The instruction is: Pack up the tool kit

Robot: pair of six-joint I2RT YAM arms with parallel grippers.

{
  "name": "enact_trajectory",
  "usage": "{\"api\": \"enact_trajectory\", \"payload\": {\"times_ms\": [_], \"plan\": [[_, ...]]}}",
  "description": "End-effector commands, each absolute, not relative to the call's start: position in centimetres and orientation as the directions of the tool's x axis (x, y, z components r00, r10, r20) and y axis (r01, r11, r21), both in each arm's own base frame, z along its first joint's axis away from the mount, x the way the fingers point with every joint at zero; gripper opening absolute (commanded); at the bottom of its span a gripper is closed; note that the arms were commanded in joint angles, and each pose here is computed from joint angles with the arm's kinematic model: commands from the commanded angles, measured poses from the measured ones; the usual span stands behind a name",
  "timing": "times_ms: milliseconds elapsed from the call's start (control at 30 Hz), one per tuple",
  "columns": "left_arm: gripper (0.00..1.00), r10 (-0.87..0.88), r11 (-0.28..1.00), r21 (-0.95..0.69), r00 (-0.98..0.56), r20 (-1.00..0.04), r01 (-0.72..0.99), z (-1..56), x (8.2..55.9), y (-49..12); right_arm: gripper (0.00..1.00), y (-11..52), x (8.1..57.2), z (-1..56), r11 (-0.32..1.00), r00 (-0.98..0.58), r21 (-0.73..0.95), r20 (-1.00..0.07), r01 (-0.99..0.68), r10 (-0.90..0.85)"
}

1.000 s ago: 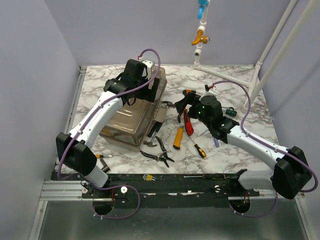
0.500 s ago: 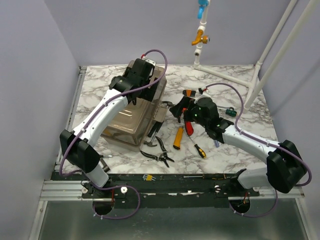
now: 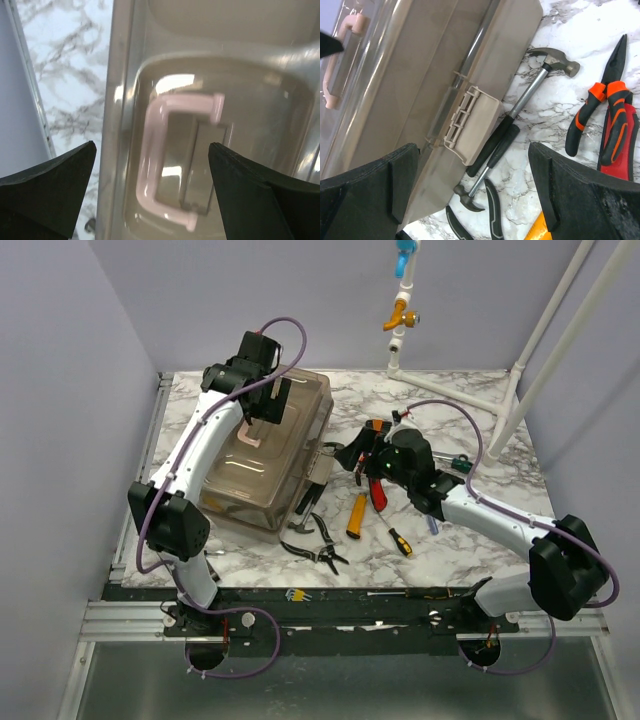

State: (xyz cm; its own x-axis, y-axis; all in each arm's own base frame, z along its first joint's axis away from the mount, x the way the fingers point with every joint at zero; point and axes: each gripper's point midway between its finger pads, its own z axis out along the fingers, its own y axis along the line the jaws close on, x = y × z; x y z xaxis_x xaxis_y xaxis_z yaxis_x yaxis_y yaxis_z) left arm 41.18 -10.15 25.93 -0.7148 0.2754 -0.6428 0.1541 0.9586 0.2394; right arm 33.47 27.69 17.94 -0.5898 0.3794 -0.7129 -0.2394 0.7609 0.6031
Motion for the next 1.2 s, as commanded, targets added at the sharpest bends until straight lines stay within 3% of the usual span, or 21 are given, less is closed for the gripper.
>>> {"api": "enact_trajectory", "payload": {"times_ms": [0,300,500,767,967,1167], "plan": [[0.99,0.256,0.965,0.098,-0.803,-0.538,0.242,23.1,40.1,-10.2,1.0,28.3,33.8,19.2,0.751,-0.586,0.6,-0.724,-0.276,0.363],[0.97,0.07,0.962,-0.184,-0.832,-0.55,0.202,22.9,41.1,-9.0,1.0,28.3,33.9,19.3,0.757,-0.587,0.592,-0.728,-0.277,0.354],[0.88,0.078,0.953,-0.23,-0.89,-0.45,0.199,20.5,40.5,-8.1,1.0,28.6,34.2,19.5,0.757,-0.591,0.588,-0.729,-0.285,0.345],[0.63,0.035,0.827,-0.511,-0.928,-0.37,0.235,18.7,40.7,-10.2,1.0,31.7,34.6,20.8,0.681,-0.647,0.648,-0.688,-0.341,0.329],[0.44,-0.038,0.741,-0.641,-0.94,-0.338,0.2,18.0,41.2,-10.3,1.0,33.4,35.8,19.5,0.655,-0.703,0.705,-0.61,-0.271,0.365],[0.39,-0.09,0.628,-0.74,-0.922,-0.377,0.242,20.0,42.3,-11.2,0.98,33.6,35.9,18.1,0.578,-0.738,0.782,-0.529,-0.233,0.419]]}}
